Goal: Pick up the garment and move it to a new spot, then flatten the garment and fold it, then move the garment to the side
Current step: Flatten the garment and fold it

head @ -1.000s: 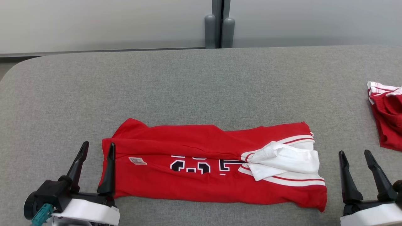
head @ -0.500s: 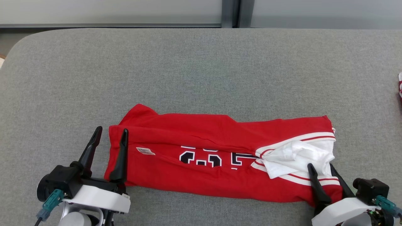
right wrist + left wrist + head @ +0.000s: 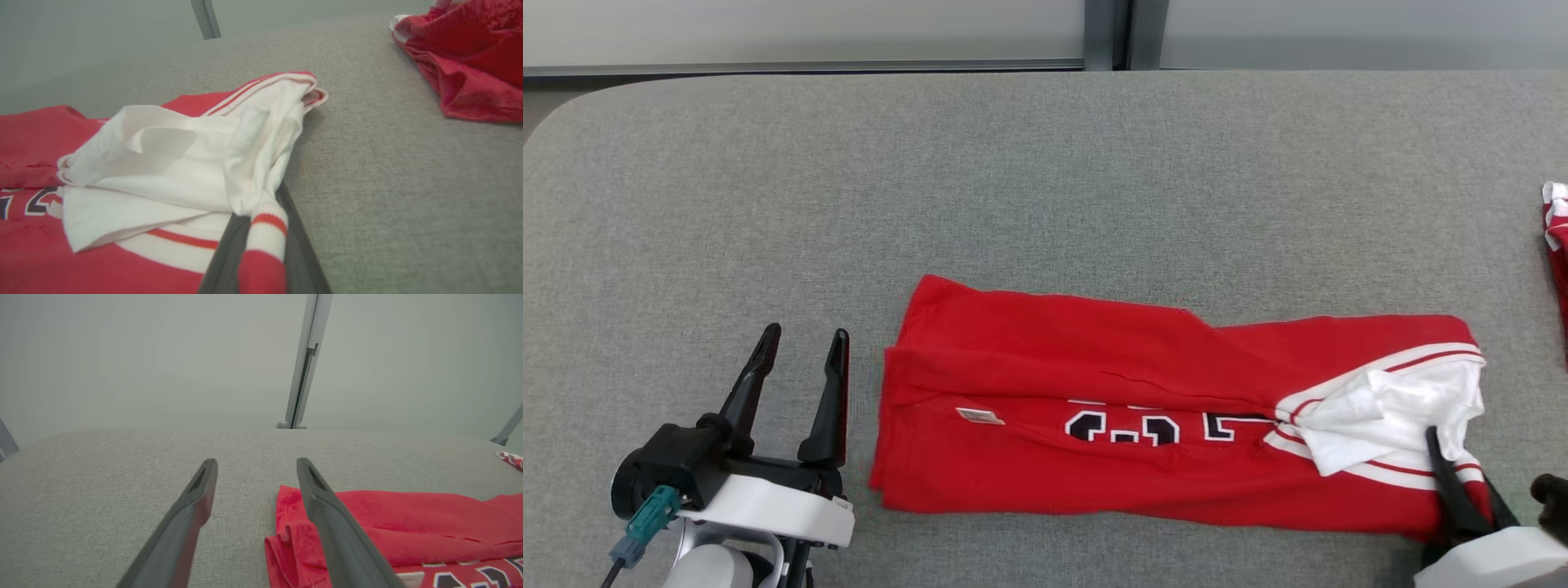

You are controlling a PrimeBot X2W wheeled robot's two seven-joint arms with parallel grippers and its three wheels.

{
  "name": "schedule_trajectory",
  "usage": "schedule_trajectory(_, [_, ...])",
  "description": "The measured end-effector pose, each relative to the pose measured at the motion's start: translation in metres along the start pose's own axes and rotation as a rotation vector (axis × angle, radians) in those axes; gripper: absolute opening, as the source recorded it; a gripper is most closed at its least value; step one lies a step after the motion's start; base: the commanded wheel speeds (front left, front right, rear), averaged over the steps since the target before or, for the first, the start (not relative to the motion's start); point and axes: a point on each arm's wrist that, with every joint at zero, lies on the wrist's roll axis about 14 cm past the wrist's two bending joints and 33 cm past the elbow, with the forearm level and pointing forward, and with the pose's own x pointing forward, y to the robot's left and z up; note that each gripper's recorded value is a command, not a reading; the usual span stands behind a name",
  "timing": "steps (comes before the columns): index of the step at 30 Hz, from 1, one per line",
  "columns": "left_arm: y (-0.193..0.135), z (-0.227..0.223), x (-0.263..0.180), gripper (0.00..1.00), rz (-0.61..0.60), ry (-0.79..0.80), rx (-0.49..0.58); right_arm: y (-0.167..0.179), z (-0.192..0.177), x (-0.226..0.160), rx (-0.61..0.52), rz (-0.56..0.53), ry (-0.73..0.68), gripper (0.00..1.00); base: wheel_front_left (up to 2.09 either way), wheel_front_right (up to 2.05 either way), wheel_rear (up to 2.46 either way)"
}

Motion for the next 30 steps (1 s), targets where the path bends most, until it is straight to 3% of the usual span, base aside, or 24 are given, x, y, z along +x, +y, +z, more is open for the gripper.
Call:
schedule_trajectory(5, [-0.002,0.006,0.002,1.00,-0.005,-0.020,-0.004,-0.023,0.022,-0.007,-0.071,-0.032,-0.038,0.00,0.00,0.00,0.00])
schedule_trajectory(9, [-0.004,0.009,0.003,1.00,-0.010,-0.032,-0.008,-0.008,0.055,-0.006,-0.153,0.023,-0.113,0.00,0.00,0.00,0.00])
schedule_trajectory(14, [-0.008,0.011,0.001,1.00,-0.017,-0.039,-0.012,0.056,0.100,-0.005,-0.251,0.186,-0.207,0.00,0.00,0.00,0.00])
schedule_trajectory(18, [-0.007,0.016,-0.004,1.00,-0.012,-0.052,-0.019,0.127,0.105,-0.005,-0.222,0.366,-0.216,0.00,0.00,0.00,0.00])
schedule_trajectory(25, [0.003,0.025,-0.012,1.00,0.030,-0.079,-0.020,0.232,0.078,0.000,-0.112,0.644,-0.127,0.00,0.00,0.00,0.00])
schedule_trajectory(30, [0.014,0.025,-0.018,1.00,0.063,-0.079,-0.018,0.273,0.047,0.006,-0.038,0.741,-0.025,0.00,0.00,0.00,0.00])
